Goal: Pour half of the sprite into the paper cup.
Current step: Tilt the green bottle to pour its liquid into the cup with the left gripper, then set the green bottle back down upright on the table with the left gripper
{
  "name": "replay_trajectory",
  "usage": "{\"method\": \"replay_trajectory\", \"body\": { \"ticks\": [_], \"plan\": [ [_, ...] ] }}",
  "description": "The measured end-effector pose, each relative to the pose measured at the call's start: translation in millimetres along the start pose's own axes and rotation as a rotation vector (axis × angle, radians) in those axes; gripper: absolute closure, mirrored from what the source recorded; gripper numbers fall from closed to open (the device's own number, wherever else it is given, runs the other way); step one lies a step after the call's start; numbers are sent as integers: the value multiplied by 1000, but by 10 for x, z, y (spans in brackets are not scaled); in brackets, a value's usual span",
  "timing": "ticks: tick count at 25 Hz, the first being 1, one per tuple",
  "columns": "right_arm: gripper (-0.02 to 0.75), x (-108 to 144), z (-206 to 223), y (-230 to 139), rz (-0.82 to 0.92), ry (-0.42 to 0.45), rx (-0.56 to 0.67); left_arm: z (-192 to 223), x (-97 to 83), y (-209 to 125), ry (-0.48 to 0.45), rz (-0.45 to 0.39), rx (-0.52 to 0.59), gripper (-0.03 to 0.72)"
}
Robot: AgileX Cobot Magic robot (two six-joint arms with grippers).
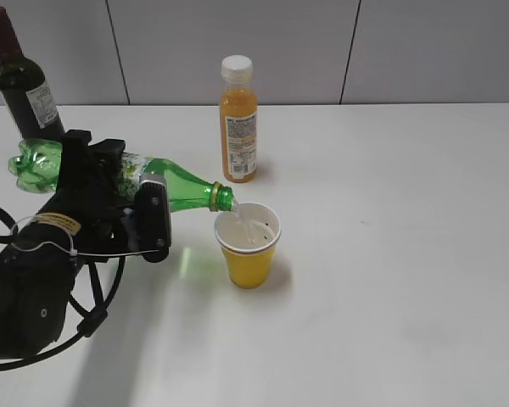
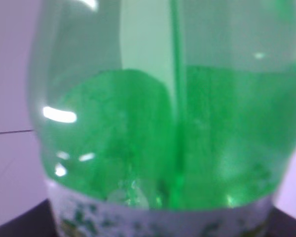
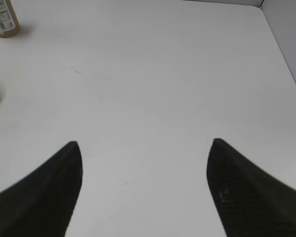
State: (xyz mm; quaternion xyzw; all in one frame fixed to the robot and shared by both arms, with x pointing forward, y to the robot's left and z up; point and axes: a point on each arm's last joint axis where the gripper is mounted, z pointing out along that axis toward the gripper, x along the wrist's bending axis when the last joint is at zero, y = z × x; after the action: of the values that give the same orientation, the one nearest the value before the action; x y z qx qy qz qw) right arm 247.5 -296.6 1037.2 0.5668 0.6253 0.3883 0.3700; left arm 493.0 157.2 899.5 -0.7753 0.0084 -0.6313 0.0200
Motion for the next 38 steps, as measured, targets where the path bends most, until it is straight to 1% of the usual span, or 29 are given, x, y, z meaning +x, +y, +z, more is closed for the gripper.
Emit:
{"method": "replay_trajectory", "body": {
  "ticks": [2, 4, 7, 10, 14, 18, 20, 22, 24, 28, 35, 38],
  "plan": [
    [145, 0, 0, 0, 0, 0, 0, 0, 2, 7, 2, -9, -8, 235],
    [145, 0, 0, 0, 0, 0, 0, 0, 6, 22, 6, -41, -25, 235],
    [145, 0, 0, 0, 0, 0, 0, -1, 12, 46, 10, -109, -52, 235],
    [145, 0, 0, 0, 0, 0, 0, -1, 14, 56, 9, -214, -63, 235],
    [145, 0, 0, 0, 0, 0, 0, -1, 15, 58, 2, -412, -66, 235],
    [145, 0, 0, 0, 0, 0, 0, 17, 18, 29, -3, -680, -58, 235],
    [145, 0, 0, 0, 0, 0, 0, 41, 22, -8, -2, -830, -47, 235],
    [145, 0, 0, 0, 0, 0, 0, 75, 27, -68, 4, -951, -29, 235],
    [145, 0, 0, 0, 0, 0, 0, 111, 35, -126, 12, -1054, -18, 235],
    [146, 0, 0, 0, 0, 0, 0, 192, 59, -229, 17, -1186, -37, 235],
    [146, 0, 0, 0, 0, 0, 0, 312, 108, -349, -34, -1395, -152, 235],
    [146, 0, 0, 0, 0, 0, 0, 370, 137, -416, -50, -1466, -188, 235]
  ]
}}
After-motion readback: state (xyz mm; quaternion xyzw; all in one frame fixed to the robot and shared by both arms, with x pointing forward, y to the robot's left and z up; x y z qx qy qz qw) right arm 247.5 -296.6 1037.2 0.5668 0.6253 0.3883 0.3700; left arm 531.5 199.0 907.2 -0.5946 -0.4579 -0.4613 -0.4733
